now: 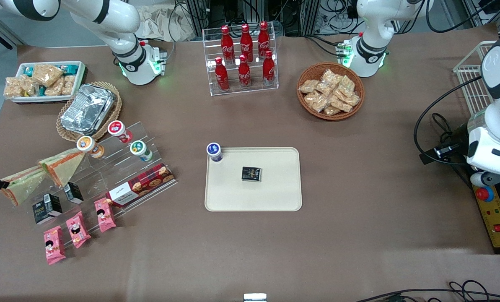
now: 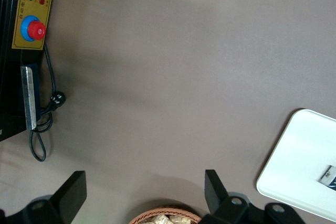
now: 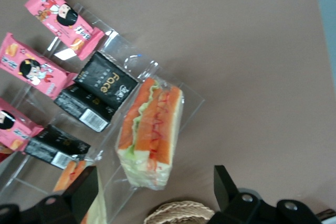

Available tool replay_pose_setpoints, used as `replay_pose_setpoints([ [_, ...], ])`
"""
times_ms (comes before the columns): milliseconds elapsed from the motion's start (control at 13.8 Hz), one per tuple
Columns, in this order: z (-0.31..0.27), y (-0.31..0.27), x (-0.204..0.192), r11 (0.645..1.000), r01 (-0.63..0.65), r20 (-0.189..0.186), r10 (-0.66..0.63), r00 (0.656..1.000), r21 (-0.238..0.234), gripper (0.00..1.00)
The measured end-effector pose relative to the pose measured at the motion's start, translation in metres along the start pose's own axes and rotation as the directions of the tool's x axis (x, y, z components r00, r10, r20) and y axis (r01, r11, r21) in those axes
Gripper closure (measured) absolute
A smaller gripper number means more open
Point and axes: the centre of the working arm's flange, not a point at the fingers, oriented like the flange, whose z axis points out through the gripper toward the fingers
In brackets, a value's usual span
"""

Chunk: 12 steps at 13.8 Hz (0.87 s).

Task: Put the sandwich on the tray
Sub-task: 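Close the right gripper on a wrapped triangular sandwich and lift it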

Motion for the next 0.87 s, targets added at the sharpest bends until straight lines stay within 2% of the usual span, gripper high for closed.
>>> replay_pose_setpoints([
  [290, 0.014, -0.006, 0.005, 0.999, -0.012, 0.008, 0.011, 1.000, 0.048, 0.02],
  [508, 0.027, -0.004, 0.008, 0.999, -0.018, 0.007, 0.018, 1.000, 0.050, 0.02],
  [798, 0.048, -0.002, 0.010, 0.999, -0.025, 0.034, 0.023, 0.999, 0.048, 0.05],
  [871, 0.052, 0.000, 0.010, 0.999, -0.027, 0.040, 0.025, 0.999, 0.047, 0.11],
])
